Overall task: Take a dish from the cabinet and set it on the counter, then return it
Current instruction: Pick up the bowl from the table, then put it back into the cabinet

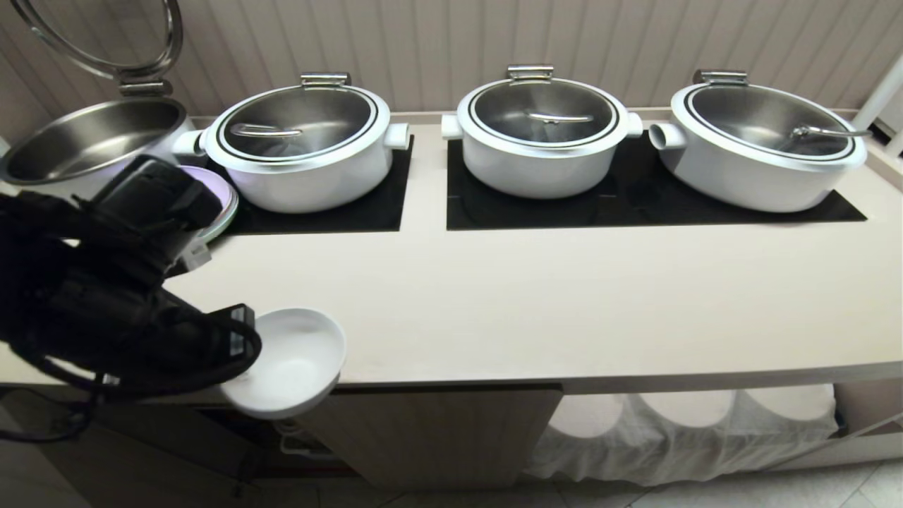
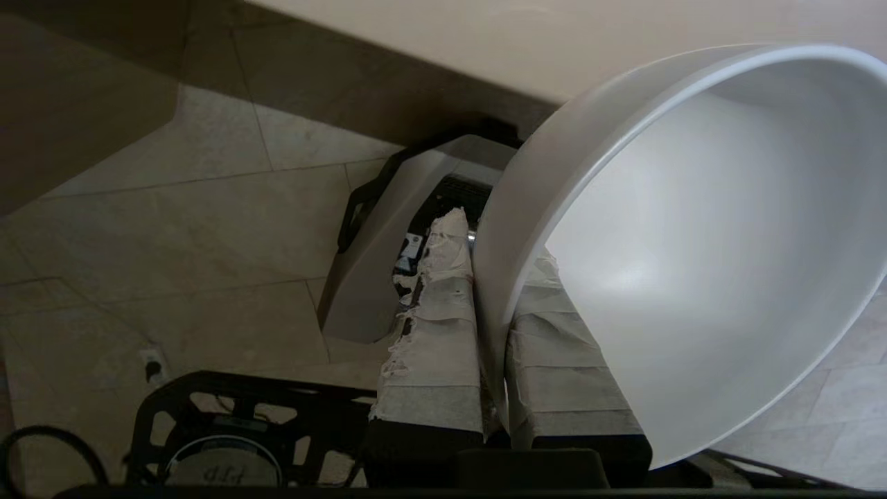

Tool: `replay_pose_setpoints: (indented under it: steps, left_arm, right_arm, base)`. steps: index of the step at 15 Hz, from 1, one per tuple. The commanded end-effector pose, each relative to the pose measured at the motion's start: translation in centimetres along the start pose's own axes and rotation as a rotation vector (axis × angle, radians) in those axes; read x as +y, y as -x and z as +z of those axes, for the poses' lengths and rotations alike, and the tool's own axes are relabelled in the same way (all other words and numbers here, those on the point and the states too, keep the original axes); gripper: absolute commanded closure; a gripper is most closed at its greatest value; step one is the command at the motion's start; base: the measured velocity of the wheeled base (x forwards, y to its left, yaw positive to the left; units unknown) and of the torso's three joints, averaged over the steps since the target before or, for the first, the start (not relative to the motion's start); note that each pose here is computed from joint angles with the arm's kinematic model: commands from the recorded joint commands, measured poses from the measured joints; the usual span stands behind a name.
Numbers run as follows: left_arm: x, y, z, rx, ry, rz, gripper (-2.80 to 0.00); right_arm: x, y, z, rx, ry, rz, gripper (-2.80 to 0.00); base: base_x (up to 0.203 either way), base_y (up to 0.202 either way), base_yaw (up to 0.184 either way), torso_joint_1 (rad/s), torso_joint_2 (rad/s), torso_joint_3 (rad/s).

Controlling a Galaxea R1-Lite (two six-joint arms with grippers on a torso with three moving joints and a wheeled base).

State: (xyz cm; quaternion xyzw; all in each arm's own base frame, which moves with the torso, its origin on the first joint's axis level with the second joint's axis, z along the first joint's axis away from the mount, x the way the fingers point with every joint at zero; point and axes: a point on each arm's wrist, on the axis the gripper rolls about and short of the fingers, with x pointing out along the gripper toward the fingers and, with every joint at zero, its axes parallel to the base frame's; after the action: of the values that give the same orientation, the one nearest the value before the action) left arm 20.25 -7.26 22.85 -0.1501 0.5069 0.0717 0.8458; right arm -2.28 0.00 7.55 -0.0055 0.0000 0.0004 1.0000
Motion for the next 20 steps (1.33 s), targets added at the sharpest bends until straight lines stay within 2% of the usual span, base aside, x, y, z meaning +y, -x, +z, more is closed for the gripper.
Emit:
replay_pose_setpoints:
  steps: [1, 15, 20]
  left_arm:
    - [1.5, 1.8, -1.6, -0.029, 0.008, -0.022, 0.00]
    - [8.7, 4.0, -10.7, -0.039, 0.014, -0.080, 0.00]
    - [9.7, 4.1, -12.0, -0.044, 0.014, -0.088, 0.00]
  right_arm:
    - [0.0, 0.0, 0.0, 0.000, 0.000, 0.001, 0.00]
    - [0.0, 0.0, 0.0, 0.000, 0.000, 0.002, 0.00]
    - [0.0, 0.0, 0.0, 0.000, 0.000, 0.001, 0.00]
  base:
    - [0.000, 0.000, 0.000, 0.000, 0.00, 0.000]
    - [0.000, 0.000, 0.000, 0.000, 0.00, 0.000]
    - [0.000, 0.000, 0.000, 0.000, 0.00, 0.000]
